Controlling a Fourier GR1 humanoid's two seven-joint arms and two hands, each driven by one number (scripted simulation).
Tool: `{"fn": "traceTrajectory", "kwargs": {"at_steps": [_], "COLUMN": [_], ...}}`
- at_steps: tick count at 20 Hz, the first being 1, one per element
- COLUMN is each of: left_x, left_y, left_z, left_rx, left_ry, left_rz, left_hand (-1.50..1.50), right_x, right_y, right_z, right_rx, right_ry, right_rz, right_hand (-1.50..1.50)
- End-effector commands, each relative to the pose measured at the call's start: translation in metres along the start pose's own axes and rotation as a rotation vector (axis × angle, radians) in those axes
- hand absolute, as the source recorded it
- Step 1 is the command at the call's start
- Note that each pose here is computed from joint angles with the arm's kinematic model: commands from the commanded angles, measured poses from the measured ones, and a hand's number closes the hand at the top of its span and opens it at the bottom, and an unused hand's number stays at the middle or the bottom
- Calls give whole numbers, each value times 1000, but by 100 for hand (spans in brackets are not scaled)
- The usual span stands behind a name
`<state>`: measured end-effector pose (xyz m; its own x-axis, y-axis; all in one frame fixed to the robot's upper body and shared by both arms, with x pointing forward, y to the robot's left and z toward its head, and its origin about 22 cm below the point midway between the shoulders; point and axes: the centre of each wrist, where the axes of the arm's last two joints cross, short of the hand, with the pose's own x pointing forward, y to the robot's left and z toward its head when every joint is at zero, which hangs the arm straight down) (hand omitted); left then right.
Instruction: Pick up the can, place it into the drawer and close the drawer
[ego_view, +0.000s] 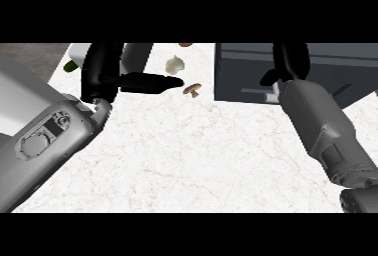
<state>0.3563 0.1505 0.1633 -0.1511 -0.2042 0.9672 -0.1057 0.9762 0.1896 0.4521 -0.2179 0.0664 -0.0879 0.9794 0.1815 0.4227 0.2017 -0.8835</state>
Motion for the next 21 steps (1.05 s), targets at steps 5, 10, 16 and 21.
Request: {"fn": "traceTrajectory", "kwargs": {"at_steps": [5,10,16,21], "left_x": [-11,-19,-24,-31], "left_y": [4,9,30,21], "left_z": [10,13,14,21], "left_rx": [-25,16,38,34], "left_ry": [-7,4,15,16], "left_rz": [1,-1,-14,-10], "left_hand": [-150,-150,-150,-150], "right_x": [61,58,59,60], "right_y": [-16,-14,-24,-9], "right_z": [-27,-26,-35,-23], "right_rx": [-105,-112,-115,-124], "right_ry": [15,29,105,112], "right_rz": [-340,-513,-809,-838], "right_hand": [-150,-150,-150,-150]}}
